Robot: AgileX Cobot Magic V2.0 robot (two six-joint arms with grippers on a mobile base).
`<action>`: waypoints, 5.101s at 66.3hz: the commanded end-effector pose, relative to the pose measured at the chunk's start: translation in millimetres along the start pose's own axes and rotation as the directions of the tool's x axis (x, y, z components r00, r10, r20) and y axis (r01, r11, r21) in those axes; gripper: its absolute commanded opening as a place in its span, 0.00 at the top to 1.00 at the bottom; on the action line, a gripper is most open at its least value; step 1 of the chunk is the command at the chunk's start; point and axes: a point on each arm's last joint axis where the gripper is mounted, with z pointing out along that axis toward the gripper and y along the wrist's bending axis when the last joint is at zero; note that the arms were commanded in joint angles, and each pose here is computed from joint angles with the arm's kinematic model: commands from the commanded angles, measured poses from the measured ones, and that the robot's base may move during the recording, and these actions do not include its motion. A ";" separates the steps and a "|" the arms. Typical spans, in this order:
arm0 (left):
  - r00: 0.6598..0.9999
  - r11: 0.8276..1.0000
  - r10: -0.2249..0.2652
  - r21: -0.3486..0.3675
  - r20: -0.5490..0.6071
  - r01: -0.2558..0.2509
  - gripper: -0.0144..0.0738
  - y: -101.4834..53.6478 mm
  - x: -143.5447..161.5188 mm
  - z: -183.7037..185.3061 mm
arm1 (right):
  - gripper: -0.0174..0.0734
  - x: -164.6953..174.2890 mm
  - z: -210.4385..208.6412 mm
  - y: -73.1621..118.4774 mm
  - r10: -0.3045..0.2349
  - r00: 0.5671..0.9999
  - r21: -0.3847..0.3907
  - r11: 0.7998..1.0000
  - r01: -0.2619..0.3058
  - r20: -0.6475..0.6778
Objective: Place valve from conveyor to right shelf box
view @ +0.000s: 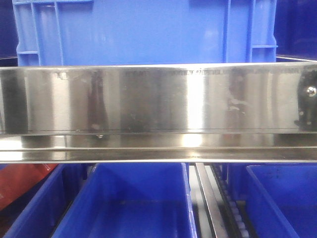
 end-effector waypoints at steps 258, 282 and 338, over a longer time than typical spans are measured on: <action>0.772 0.805 0.010 -0.464 0.635 0.371 0.96 -38.2 382.6 -156.9 | 0.98 302.1 -160.2 11.7 -0.109 0.839 0.183 0.983 0.011 0.534; 0.747 0.803 0.039 -0.465 0.663 0.372 0.96 -38.2 379.4 -159.8 | 0.98 302.1 -160.2 11.7 -0.109 0.839 0.183 0.983 0.011 0.534; 0.747 0.803 0.039 -0.465 0.663 0.372 0.96 -38.2 379.4 -159.8 | 0.98 303.1 -161.3 10.2 -0.101 0.841 0.194 0.981 -0.006 0.532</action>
